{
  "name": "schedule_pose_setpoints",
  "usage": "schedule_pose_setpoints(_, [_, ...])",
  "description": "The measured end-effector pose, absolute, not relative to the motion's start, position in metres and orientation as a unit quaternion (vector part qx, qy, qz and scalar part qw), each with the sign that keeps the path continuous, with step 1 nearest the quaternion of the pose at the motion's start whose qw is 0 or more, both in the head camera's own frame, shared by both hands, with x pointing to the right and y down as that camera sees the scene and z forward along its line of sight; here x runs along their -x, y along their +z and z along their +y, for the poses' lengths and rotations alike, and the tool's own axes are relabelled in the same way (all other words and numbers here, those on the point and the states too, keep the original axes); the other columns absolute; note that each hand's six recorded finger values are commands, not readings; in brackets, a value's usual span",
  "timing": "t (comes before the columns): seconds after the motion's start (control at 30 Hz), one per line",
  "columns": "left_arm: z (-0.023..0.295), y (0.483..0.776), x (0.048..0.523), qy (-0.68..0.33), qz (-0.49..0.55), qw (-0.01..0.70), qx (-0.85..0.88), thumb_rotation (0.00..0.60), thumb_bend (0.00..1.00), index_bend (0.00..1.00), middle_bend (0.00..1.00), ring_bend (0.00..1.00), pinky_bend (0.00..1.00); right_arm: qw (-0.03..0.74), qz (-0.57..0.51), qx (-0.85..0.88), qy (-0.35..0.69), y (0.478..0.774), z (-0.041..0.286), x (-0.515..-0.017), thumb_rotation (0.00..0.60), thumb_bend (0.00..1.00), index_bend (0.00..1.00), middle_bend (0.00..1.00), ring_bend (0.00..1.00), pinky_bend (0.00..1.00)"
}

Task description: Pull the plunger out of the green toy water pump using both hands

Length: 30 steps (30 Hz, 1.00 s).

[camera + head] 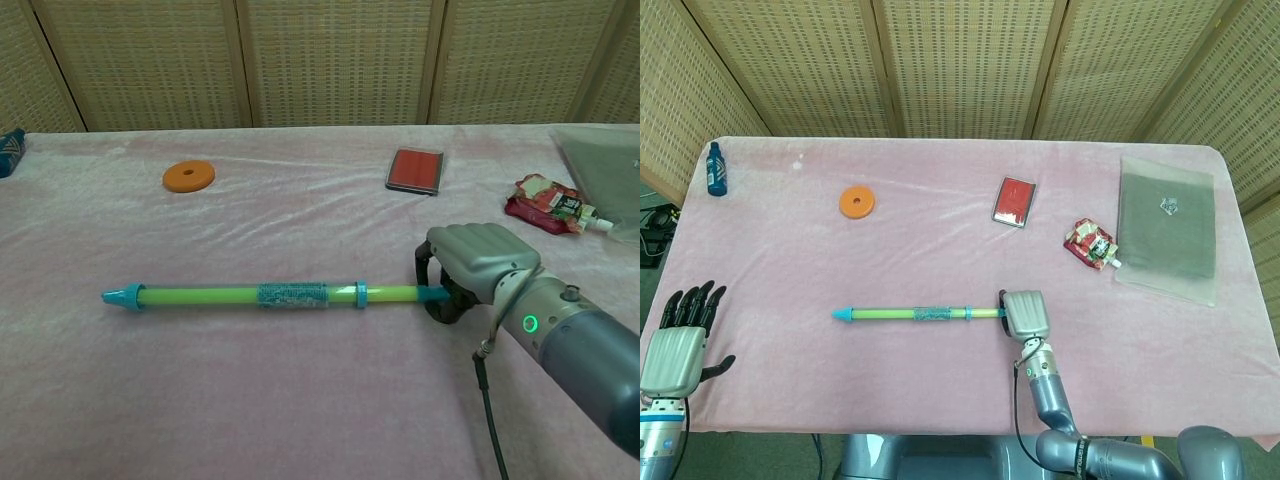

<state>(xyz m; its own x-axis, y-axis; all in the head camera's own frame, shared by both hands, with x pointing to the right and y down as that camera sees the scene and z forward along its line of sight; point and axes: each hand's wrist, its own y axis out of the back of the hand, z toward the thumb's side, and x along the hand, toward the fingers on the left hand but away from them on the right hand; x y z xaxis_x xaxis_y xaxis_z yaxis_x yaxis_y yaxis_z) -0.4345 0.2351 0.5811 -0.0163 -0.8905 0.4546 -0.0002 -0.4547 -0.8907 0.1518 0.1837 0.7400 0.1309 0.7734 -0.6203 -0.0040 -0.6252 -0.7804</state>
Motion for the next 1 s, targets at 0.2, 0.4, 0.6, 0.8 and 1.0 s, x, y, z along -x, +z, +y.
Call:
schedule_pose_setpoints(0.2, [0.235, 0.58, 0.434, -0.606, 0.373, 0.366, 0.599, 0.6, 0.12, 0.0, 0.0, 0.0, 0.0, 0.328, -0.285, 0.676, 0.595, 0.742, 0.186, -0.154, 0.6, 0.58, 0.81, 1.0, 0.97, 0.86])
schedule_pose_setpoints(0.4, [0.236, 0.579, 0.433, -0.603, 0.373, 0.367, 0.602, 0.6, 0.13, 0.0, 0.0, 0.0, 0.0, 0.331, -0.295, 0.677, 0.588, 0.733, 0.184, -0.154, 0.6, 0.6, 0.85, 1.0, 0.98, 0.86])
schedule_pose_setpoints(0.6, [0.238, 0.579, 0.429, -0.601, 0.369, 0.368, 0.606, 0.6, 0.13, 0.0, 0.0, 0.0, 0.0, 0.336, -0.314, 0.673, 0.579, 0.713, 0.172, -0.155, 0.6, 0.6, 0.86, 1.0, 0.98, 0.86])
schedule_pose_setpoints(0.8, [0.239, 0.581, 0.42, -0.596, 0.359, 0.369, 0.616, 0.6, 0.13, 0.0, 0.0, 0.0, 0.0, 0.344, -0.331, 0.662, 0.577, 0.685, 0.155, -0.157, 0.6, 0.6, 0.86, 1.0, 0.98, 0.86])
schedule_pose_setpoints(1.0, [0.231, 0.577, 0.407, -0.585, 0.362, 0.368, 0.625, 0.6, 0.13, 0.0, 0.01, 0.01, 0.01, 0.355, -0.336, 0.65, 0.581, 0.659, 0.141, -0.153, 0.6, 0.6, 0.86, 1.0, 0.98, 0.86])
